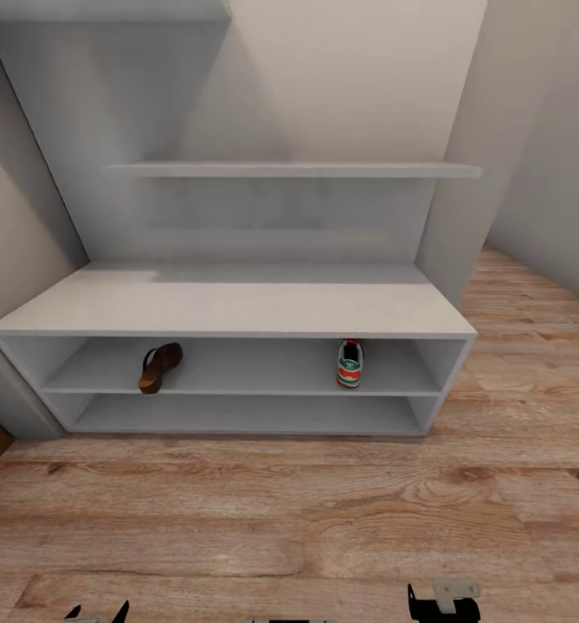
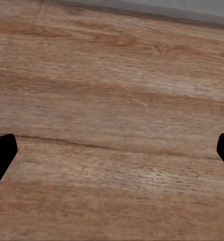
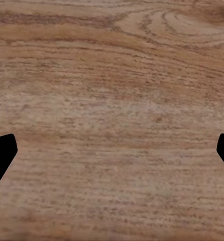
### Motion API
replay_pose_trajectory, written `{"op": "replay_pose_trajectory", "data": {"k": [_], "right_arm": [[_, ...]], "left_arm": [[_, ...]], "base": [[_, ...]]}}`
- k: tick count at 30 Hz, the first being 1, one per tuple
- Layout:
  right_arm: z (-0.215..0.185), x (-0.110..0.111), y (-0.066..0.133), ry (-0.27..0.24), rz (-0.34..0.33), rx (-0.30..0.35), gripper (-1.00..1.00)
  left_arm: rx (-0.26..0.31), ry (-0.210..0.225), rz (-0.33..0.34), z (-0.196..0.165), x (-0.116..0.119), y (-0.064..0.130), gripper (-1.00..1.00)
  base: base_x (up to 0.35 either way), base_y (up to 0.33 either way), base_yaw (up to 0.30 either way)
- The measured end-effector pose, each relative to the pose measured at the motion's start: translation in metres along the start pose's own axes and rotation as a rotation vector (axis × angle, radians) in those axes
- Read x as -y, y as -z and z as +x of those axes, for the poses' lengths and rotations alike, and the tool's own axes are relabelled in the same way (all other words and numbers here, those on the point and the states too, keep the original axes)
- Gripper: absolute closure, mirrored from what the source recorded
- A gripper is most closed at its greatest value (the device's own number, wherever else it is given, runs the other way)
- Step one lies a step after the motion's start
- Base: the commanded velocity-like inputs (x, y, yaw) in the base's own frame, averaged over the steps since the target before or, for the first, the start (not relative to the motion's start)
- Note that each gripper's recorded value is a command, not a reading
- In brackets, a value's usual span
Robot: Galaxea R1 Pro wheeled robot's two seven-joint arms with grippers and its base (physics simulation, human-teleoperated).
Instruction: Pick up the two gym shoes and the two sandals from the corridor floor and place them onto the hallstand (shoe rack) in the corridor, making sure they are on the rack and not on the floor. Arrange them so the two gym shoes are next to each other and the two sandals are next to each other.
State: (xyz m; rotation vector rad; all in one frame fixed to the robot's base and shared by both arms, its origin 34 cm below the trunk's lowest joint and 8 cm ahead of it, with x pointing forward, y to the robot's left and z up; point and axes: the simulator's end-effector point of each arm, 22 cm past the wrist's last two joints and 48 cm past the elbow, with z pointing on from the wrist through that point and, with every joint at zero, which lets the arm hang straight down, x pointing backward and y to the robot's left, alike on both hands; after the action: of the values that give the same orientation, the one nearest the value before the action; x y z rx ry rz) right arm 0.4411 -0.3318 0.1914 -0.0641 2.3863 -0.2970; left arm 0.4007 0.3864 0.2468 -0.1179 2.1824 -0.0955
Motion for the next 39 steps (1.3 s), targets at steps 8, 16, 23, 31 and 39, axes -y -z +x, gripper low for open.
{"op": "replay_pose_trajectory", "data": {"k": [8, 16, 23, 31, 39], "right_arm": [[0.000, -0.002, 0.001, -0.002, -0.004, 0.002, -1.00], [0.000, -0.003, 0.001, -0.004, -0.005, 0.003, -1.00], [-0.001, -0.005, 0.001, -0.004, -0.008, 0.003, -1.00], [0.000, -0.005, 0.001, -0.009, -0.004, 0.001, -1.00], [0.000, -0.006, 0.001, -0.016, -0.001, 0.001, -1.00]], "left_arm": [[0.029, -0.002, -0.004, -0.002, 0.010, -0.001, -1.00], [0.026, 0.002, -0.005, 0.000, 0.012, -0.001, -1.00], [0.017, 0.006, -0.008, 0.005, 0.011, 0.001, -1.00], [0.012, 0.001, -0.003, 0.007, 0.012, 0.001, -1.00], [0.011, 0.001, 0.006, 0.008, 0.017, 0.001, -1.00]], "base": [[0.000, 0.000, 0.000], [0.000, 0.000, 0.000], [0.000, 0.000, 0.000], [0.000, 0.000, 0.000], [0.000, 0.000, -0.001]]}}
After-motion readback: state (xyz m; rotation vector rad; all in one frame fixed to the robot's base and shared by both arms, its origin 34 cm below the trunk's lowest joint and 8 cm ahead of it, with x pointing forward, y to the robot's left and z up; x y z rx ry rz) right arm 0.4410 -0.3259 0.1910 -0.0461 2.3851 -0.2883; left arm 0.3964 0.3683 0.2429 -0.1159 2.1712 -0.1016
